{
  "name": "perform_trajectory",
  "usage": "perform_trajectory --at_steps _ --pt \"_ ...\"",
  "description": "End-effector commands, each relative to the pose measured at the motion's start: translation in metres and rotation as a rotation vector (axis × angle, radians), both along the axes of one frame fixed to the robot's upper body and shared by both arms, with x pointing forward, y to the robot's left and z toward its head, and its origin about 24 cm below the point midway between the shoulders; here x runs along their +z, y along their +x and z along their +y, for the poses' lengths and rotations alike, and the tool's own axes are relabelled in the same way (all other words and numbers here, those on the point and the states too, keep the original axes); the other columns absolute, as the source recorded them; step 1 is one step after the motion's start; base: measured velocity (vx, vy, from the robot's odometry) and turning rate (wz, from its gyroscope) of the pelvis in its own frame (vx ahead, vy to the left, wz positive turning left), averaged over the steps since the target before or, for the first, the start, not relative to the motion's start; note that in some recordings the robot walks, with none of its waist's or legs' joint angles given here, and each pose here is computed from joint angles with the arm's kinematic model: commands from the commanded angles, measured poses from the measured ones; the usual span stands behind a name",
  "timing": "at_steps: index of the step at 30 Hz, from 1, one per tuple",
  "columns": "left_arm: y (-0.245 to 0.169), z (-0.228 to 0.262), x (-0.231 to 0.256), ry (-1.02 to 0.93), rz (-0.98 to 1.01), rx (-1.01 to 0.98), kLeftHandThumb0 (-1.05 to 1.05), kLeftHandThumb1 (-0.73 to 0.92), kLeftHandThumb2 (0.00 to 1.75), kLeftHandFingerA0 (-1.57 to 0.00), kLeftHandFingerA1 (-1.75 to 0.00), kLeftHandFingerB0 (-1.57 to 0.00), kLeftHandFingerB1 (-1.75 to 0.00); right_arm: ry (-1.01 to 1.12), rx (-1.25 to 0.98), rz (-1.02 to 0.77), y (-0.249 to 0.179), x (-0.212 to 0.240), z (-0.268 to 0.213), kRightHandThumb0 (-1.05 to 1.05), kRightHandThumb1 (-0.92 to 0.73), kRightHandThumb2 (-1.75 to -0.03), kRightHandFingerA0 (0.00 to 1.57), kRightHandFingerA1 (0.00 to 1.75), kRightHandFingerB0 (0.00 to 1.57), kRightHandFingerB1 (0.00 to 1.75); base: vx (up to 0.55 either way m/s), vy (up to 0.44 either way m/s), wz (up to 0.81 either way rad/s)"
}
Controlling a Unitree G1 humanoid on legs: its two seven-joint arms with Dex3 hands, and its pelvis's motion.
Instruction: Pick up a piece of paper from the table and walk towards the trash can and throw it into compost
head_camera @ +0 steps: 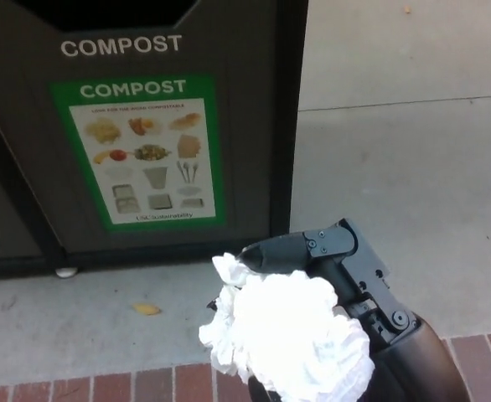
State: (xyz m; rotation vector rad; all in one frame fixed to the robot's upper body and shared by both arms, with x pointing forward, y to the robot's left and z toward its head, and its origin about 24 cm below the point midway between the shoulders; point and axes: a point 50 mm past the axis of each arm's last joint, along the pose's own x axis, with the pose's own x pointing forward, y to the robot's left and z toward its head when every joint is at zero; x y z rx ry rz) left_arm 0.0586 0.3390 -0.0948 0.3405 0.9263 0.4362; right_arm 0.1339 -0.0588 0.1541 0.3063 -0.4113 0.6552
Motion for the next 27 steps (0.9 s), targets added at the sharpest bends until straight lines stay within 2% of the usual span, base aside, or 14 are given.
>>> perform_trajectory --at_steps 1,8,9,14,15,18,20,21,23,27 --pt "0.003 0.003 0.004 0.026 -0.047 -0.01 0.06 0.66 0.86 -0.99 -0.7 -0.94 -0.69 0.036 0.002 0.016 -0.001 0.001 0.009 -0.1 -0.42 -1.43 1.06 1.55 0.98 1.4 0.2 0.001 0.02" --pt "0.002 -0.001 0.005 0.011 -0.061 -0.007 0.06 0.63 0.88 -0.98 -0.71 -0.95 -0.71 0.033 0.01 0.027 -0.001 0.001 0.011 -0.1 -0.44 -1.41 1.06 1.56 0.98 1.4 0.26 0.183 0.02" --pt "0.001 0.0 0.004 0.01 -0.059 -0.003 0.05 0.63 0.84 -0.99 -0.71 -0.95 -0.7 0.031 0.012 0.028 -0.001 0.001 0.011 -0.11 -0.46 -1.35 1.08 1.55 0.99 1.4 0.23 0.379 0.09" --pt "-0.005 -0.002 0.004 0.013 -0.047 0.0 0.05 0.65 0.85 -0.99 -0.73 -0.95 -0.71 0.033 0.023 0.049 -0.004 -0.001 0.012 -0.12 -0.46 -1.36 1.09 1.54 0.99 1.38 0.21 0.147 0.12" --pt "-0.007 -0.002 0.002 0.003 -0.045 0.009 0.04 0.66 0.76 -0.98 -0.72 -0.94 -0.69 0.037 0.028 0.048 -0.004 -0.002 0.012 -0.11 -0.45 -1.39 1.08 1.55 0.98 1.38 0.2 0.064 0.12" --pt "-0.005 -0.002 -0.001 -0.01 -0.042 0.023 0.05 0.66 0.77 -0.99 -0.71 -0.94 -0.69 0.036 0.027 0.039 -0.002 -0.001 0.012 -0.11 -0.44 -1.42 1.08 1.56 0.98 1.38 0.22 -0.029 0.19" --pt "-0.004 -0.001 -0.002 -0.005 -0.038 0.022 0.05 0.67 0.75 -0.99 -0.71 -0.9 -0.68 0.025 0.017 0.032 -0.001 -0.002 0.012 -0.15 -0.47 -1.37 1.09 1.54 0.99 1.38 0.21 -0.065 0.29" --pt "-0.004 -0.002 -0.001 -0.007 -0.044 0.019 0.05 0.64 0.82 -0.97 -0.71 -0.93 -0.7 0.02 0.013 0.03 -0.002 -0.002 0.012 -0.11 -0.49 -1.34 1.07 1.53 0.99 1.39 0.1 -0.073 0.35" --pt "-0.006 -0.003 0.0 -0.01 -0.048 0.011 0.06 0.65 0.84 -0.98 -0.71 -0.93 -0.68 0.026 0.017 0.039 -0.003 -0.002 0.012 -0.13 -0.46 -1.37 1.09 1.55 0.98 1.38 0.3 -0.105 0.03" --pt "-0.007 -0.003 0.0 -0.014 -0.044 0.005 0.05 0.65 0.79 -0.99 -0.71 -0.95 -0.7 0.038 0.028 0.051 -0.003 -0.002 0.012 -0.12 -0.45 -1.38 1.08 1.56 0.98 1.39 0.26 -0.14 -0.07"
